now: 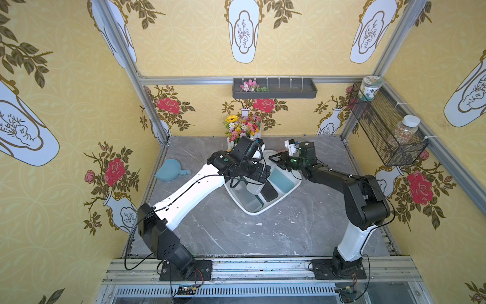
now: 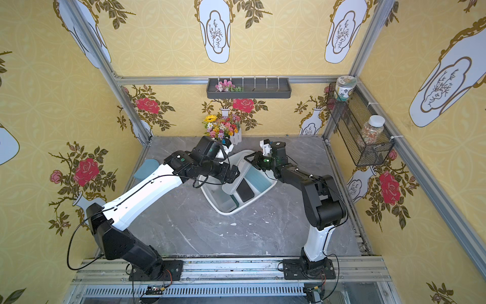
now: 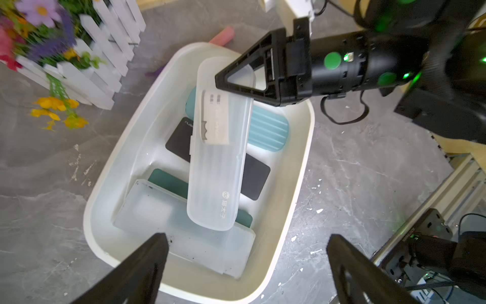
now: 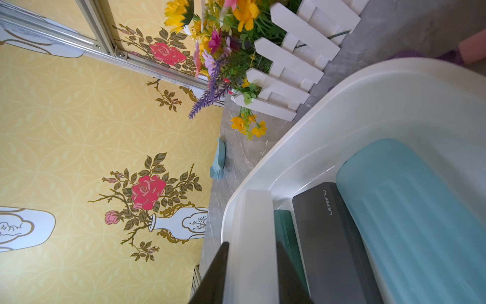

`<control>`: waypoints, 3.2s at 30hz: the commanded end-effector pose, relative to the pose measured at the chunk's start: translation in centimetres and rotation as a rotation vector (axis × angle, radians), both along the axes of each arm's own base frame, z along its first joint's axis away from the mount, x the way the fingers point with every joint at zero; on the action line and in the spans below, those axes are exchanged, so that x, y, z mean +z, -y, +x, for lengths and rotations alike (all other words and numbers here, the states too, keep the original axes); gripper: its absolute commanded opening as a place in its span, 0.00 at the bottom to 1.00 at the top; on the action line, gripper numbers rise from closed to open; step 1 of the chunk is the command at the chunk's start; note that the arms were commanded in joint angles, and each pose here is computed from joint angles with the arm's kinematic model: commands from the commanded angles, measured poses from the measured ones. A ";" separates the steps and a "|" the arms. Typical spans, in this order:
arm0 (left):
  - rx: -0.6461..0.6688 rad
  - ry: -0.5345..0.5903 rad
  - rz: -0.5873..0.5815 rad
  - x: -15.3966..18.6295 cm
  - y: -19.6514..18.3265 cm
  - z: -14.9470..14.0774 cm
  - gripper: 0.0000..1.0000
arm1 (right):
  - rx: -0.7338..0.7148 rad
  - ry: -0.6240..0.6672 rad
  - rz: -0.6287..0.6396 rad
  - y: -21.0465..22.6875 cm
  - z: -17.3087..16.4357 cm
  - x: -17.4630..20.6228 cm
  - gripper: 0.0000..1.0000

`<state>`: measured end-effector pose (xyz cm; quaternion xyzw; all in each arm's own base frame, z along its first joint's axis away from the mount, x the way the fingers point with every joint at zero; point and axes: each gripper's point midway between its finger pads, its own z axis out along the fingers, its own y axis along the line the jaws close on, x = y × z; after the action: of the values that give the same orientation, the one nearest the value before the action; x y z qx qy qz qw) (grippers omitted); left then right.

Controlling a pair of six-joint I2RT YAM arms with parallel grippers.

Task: Put the pencil case into the storage box
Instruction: Pick up the pencil case from the center of the board, then place the pencil case at the storage box.

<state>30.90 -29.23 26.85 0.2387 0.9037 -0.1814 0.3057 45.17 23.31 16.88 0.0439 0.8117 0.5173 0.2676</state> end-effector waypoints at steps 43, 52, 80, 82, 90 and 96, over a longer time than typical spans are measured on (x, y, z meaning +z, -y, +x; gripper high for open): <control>0.167 -0.112 -0.016 -7.4 -7.9 3.0 1.00 | 0.493 -0.014 -0.160 0.3 3.6 -2.7 0.29; 0.149 -0.128 -0.030 -8.2 -7.0 3.6 1.00 | 0.461 0.060 -0.050 1.9 5.0 2.3 0.29; 0.137 -0.151 -0.015 -10.0 -6.8 3.7 1.00 | 0.625 0.050 -0.283 0.9 0.9 0.6 0.30; 0.137 -0.149 -0.016 -9.9 -6.8 3.7 1.00 | 0.667 0.038 -0.302 -0.4 -0.1 -0.4 0.30; 0.137 -0.146 -0.018 -9.8 -6.8 3.7 1.00 | 0.734 -0.016 -0.330 -2.8 -1.6 -3.8 0.31; 0.138 -0.146 -0.017 -9.9 -6.8 3.7 1.00 | 0.735 -0.014 -0.340 -4.0 -1.7 -4.9 0.32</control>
<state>34.49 -22.18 17.01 0.1556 0.9388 -0.1788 0.2501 43.29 26.90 12.18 -0.2886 0.8486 0.4399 0.0555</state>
